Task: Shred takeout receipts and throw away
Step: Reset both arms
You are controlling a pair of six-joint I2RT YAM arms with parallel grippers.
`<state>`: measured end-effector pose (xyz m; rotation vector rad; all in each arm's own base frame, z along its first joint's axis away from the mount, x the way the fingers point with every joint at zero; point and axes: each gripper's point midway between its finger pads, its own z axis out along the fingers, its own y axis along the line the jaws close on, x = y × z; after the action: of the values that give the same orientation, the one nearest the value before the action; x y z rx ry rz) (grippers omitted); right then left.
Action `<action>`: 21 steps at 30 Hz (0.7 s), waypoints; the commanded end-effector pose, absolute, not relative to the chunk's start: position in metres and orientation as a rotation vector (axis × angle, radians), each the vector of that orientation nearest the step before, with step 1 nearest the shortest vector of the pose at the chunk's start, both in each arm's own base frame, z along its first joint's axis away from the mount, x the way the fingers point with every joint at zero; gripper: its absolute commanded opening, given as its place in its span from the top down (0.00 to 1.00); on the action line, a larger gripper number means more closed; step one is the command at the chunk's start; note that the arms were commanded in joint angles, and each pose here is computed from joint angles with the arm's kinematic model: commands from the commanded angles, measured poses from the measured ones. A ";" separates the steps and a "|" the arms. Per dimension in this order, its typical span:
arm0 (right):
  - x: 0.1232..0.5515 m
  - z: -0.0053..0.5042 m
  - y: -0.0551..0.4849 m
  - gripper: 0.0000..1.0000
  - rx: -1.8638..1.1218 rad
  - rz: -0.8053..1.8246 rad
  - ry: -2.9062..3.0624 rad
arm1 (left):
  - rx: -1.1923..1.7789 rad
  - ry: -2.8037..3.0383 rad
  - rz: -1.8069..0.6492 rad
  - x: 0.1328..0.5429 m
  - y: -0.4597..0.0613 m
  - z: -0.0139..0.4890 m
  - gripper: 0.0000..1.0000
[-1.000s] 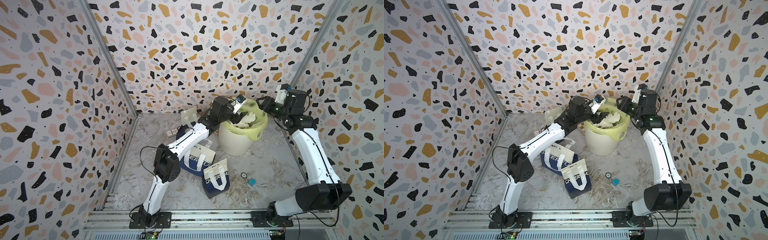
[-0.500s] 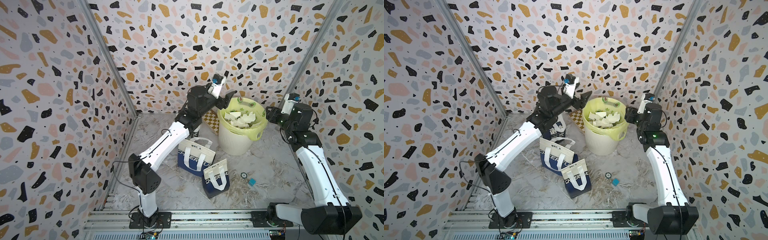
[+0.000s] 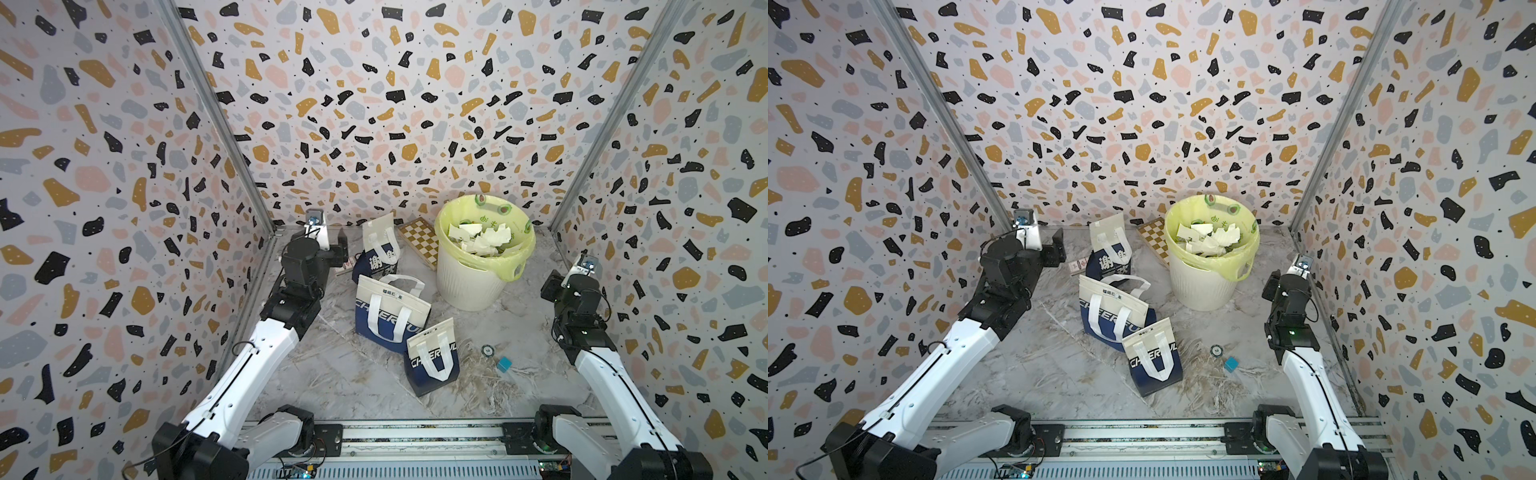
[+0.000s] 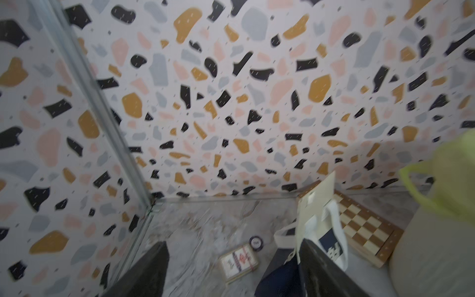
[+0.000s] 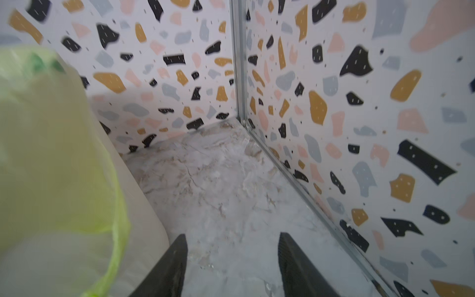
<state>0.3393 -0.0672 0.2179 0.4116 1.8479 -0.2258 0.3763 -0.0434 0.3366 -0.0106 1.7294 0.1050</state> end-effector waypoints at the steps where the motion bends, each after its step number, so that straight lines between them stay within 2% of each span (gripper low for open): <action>1: 0.344 0.217 -0.069 0.42 0.379 -0.257 1.778 | -0.163 1.798 0.225 0.359 0.005 0.294 0.19; 5: 0.353 0.186 -0.047 0.41 0.235 -0.222 1.806 | -0.164 1.859 0.311 0.350 0.032 0.241 0.16; 12: 0.367 0.147 -0.009 0.39 0.098 -0.144 1.822 | -0.069 1.973 0.298 0.341 0.028 0.152 0.15; 16: 0.374 0.141 -0.001 0.39 0.069 -0.122 1.794 | -0.085 1.945 0.227 0.338 0.023 0.128 0.15; 21: 0.380 0.131 0.001 0.39 0.043 -0.145 1.791 | 0.011 1.874 0.152 0.353 0.008 0.129 0.13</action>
<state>0.3708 -0.0035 0.1070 0.0600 1.8981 -0.1546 0.3273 0.0200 0.0868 -0.0283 2.0837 0.2324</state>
